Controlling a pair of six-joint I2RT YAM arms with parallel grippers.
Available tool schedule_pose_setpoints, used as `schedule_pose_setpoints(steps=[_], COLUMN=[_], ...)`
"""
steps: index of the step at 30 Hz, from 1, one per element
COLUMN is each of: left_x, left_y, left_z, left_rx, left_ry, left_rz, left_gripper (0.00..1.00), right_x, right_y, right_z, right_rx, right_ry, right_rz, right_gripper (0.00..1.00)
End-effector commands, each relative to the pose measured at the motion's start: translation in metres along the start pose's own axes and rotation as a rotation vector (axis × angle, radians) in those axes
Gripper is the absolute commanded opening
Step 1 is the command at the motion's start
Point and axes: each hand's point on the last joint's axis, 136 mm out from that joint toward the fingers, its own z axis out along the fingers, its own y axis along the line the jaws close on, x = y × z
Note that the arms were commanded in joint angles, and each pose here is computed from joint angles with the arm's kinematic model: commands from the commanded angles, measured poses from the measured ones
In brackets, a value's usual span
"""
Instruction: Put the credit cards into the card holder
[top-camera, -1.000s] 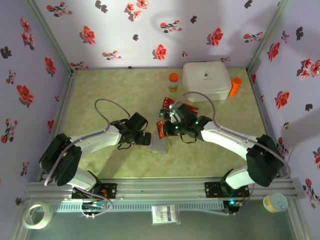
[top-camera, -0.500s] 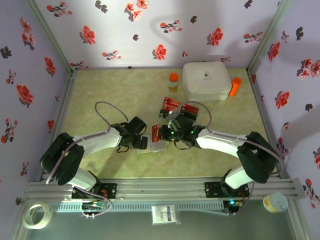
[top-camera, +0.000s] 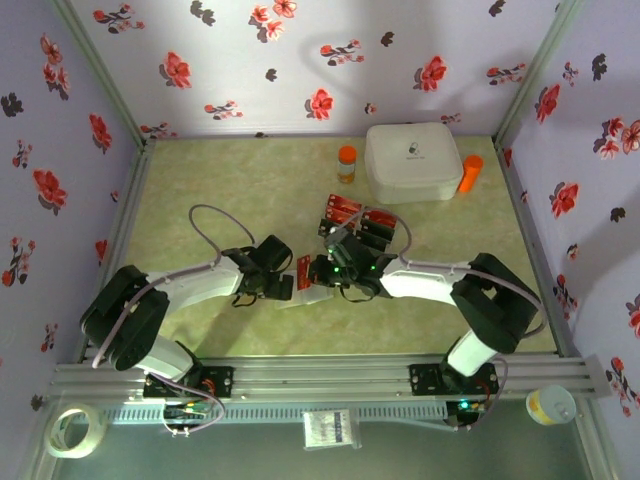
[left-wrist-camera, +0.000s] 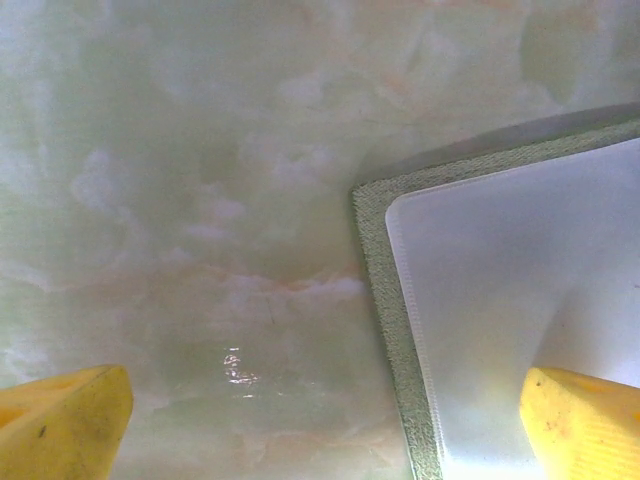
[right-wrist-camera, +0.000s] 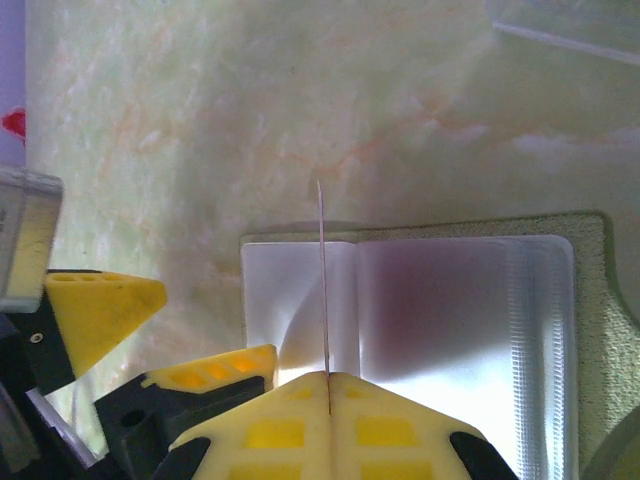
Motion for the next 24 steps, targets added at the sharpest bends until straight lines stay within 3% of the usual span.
schedule_pose_setpoints(steps=[1, 16, 24], left_x=[-0.002, 0.006, 0.009], left_y=[0.01, 0.02, 0.023], left_z=[0.001, 0.015, 0.015], left_rx=[-0.044, -0.075, -0.08], left_ry=[-0.003, 0.032, 0.038], left_rz=[-0.021, -0.019, -0.018], left_gripper=[1.0, 1.0, 1.0], right_x=[0.003, 0.005, 0.005], right_y=[-0.001, -0.033, -0.027], right_z=[0.001, -0.013, -0.017], right_rx=[-0.003, 0.069, 0.017], right_ry=[-0.002, -0.031, -0.048], right_rz=[-0.011, 0.001, 0.016], right_gripper=[0.0, 0.0, 0.0])
